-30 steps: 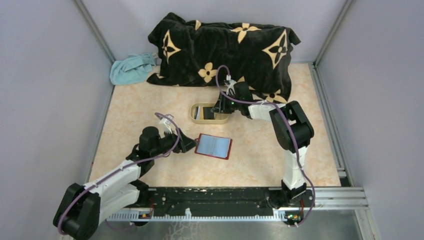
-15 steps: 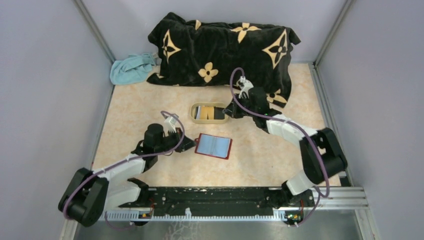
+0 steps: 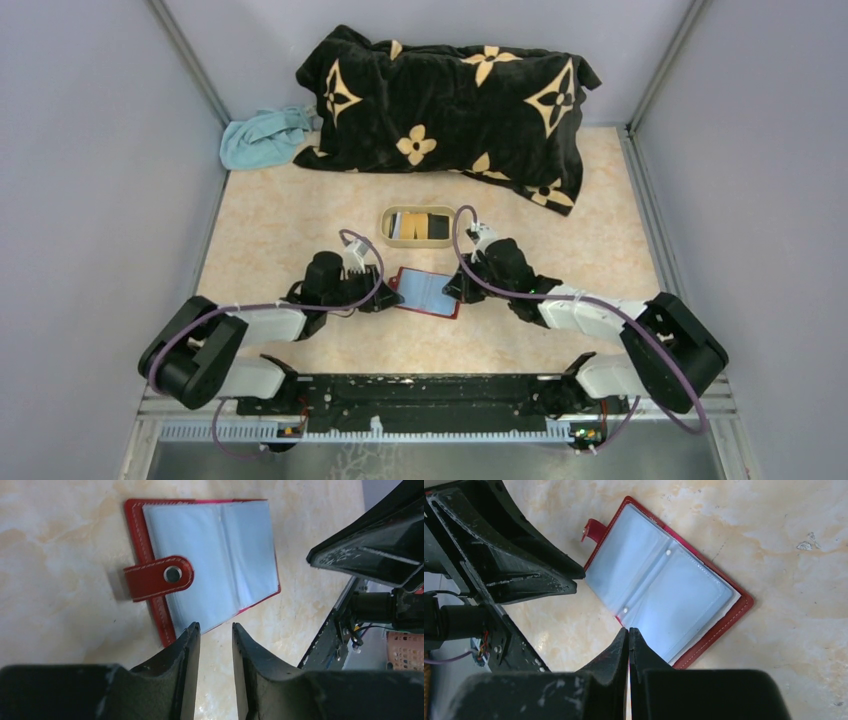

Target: Take the credit cards out of the card holder

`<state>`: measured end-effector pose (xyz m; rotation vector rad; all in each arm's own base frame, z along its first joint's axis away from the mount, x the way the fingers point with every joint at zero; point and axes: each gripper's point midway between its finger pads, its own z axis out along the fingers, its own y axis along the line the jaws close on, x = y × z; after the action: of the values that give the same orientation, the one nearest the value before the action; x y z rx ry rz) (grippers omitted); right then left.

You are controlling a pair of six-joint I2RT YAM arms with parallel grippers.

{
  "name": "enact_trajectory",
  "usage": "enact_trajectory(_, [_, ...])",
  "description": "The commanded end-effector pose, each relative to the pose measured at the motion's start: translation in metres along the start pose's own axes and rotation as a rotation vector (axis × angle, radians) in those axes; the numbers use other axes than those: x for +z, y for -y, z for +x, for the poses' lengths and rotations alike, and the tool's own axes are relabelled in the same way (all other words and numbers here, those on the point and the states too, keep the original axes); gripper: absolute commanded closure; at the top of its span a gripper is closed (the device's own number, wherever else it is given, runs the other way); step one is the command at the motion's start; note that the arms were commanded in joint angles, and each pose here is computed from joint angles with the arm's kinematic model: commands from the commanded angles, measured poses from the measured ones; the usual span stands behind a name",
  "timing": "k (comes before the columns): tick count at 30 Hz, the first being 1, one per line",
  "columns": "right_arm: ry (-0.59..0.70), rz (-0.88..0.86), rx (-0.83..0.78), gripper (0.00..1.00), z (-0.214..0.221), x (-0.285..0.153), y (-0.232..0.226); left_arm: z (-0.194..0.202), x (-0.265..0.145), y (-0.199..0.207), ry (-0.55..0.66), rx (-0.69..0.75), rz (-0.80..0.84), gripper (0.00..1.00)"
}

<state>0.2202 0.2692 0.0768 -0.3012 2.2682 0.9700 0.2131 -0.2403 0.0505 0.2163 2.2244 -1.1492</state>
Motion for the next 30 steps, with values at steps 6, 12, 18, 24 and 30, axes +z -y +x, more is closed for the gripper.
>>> enact_trajectory(6, [0.079,-0.041,0.013,1.0,-0.012,0.02,-0.007,0.0,0.003,-0.019,0.049,0.024,-0.077,0.6])
enact_trajectory(12, [0.047,-0.027,0.019,1.0,0.0,0.03,0.002,0.003,0.007,-0.021,0.038,0.032,-0.096,0.6])
enact_trajectory(18, [0.005,-0.021,0.047,1.0,0.02,0.04,0.013,0.005,0.015,-0.013,0.017,0.042,-0.068,0.6])
enact_trajectory(24, [-0.024,-0.014,0.078,1.0,0.033,0.046,0.021,0.006,0.03,0.007,0.0,0.057,-0.017,0.6])
enact_trajectory(30, [-0.039,-0.009,0.087,1.0,0.041,0.049,0.025,0.004,0.036,0.018,0.003,0.059,0.017,0.6])
